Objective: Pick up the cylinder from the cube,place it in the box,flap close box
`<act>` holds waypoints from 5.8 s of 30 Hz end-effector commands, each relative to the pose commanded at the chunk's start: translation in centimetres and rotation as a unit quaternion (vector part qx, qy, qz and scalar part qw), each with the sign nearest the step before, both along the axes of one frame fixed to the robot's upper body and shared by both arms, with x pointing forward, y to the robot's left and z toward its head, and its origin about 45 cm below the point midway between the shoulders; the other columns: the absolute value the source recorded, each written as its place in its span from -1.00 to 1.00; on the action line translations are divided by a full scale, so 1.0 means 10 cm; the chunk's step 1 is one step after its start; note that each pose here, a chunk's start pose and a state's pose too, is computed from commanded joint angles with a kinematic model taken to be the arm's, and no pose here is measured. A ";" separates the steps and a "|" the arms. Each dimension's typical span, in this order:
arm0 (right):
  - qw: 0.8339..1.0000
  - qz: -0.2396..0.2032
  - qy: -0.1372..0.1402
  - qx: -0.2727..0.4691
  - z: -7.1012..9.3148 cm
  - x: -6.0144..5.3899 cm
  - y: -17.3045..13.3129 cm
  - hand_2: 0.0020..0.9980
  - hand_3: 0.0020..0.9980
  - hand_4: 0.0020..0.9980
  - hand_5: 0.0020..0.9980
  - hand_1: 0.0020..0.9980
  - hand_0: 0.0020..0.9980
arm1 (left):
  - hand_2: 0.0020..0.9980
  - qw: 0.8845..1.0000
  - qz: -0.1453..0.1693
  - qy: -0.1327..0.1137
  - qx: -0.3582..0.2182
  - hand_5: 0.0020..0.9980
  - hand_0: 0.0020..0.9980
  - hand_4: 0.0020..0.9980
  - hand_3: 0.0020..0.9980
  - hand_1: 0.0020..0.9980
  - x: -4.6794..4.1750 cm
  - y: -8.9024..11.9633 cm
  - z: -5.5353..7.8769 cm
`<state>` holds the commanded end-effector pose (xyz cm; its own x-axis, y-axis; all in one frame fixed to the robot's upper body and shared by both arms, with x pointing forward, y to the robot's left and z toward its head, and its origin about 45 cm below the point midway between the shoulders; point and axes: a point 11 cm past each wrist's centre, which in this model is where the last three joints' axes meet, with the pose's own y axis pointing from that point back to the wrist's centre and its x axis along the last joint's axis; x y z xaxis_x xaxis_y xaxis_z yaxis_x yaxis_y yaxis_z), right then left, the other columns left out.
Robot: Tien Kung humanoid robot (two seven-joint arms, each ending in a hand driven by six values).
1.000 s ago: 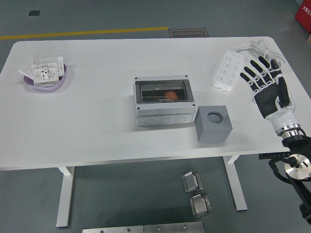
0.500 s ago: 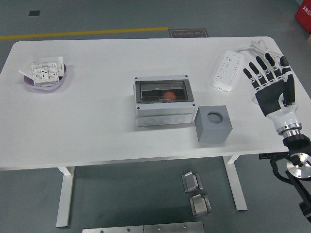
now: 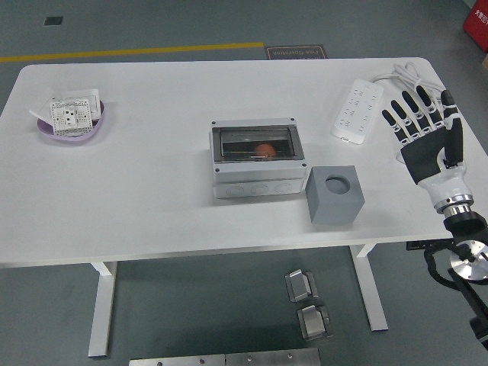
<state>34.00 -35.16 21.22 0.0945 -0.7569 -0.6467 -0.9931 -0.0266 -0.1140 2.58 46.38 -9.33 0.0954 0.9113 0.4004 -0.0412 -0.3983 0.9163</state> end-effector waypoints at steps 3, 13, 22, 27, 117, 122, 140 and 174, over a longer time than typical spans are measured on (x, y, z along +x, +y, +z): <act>1.000 0.000 0.001 -0.002 0.00 0.00 0.00 0.46 0.47 0.59 0.09 0.38 0.51 | 0.22 1.000 0.000 0.000 0.000 -0.47 0.26 0.35 0.25 0.30 0.004 0.00 0.00; 1.000 -0.002 0.000 -0.006 0.02 0.01 -0.02 0.46 0.48 0.59 0.10 0.39 0.51 | 0.22 1.000 -0.001 0.001 0.000 -0.47 0.26 0.35 0.25 0.29 0.000 0.00 0.00; 1.000 -0.022 0.017 -0.011 -0.06 0.02 -0.10 0.46 0.51 0.59 0.10 0.39 0.51 | 0.21 1.000 -0.002 0.001 0.000 -0.47 0.26 0.35 0.25 0.29 0.004 -0.01 0.00; 0.998 -0.036 0.027 -0.035 -0.09 0.03 -0.15 0.47 0.59 0.59 0.10 0.40 0.51 | 0.21 1.000 -0.002 0.002 0.000 -0.47 0.26 0.35 0.26 0.29 -0.001 -0.01 0.00; 0.981 -0.100 0.031 -0.165 0.00 0.04 -0.30 0.55 0.67 0.57 0.11 0.53 0.61 | 0.21 1.000 -0.007 0.002 0.015 -0.46 0.25 0.36 0.26 0.28 0.076 0.06 0.03; 0.978 -0.096 0.035 -0.180 -0.02 0.04 -0.28 0.55 0.67 0.55 0.09 0.52 0.61 | 0.21 1.000 -0.008 0.003 0.015 -0.46 0.26 0.36 0.26 0.28 0.067 0.06 0.03; 0.973 -0.099 0.038 -0.205 -0.04 0.03 -0.27 0.55 0.67 0.55 0.08 0.52 0.61 | 0.21 1.000 -0.008 0.004 0.012 -0.46 0.26 0.37 0.26 0.28 0.062 0.02 0.01; 0.972 -0.104 0.040 -0.208 -0.04 0.03 -0.29 0.54 0.67 0.55 0.09 0.52 0.60 | 0.21 1.000 -0.012 0.002 0.008 -0.46 0.25 0.37 0.26 0.28 0.107 -0.02 0.00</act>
<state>34.27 -38.07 20.85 -0.1266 -0.9515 -0.2803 -0.9871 0.1488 -0.0595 3.65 46.18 -9.31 0.1179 0.9021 0.4152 -0.0473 -0.4125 0.9097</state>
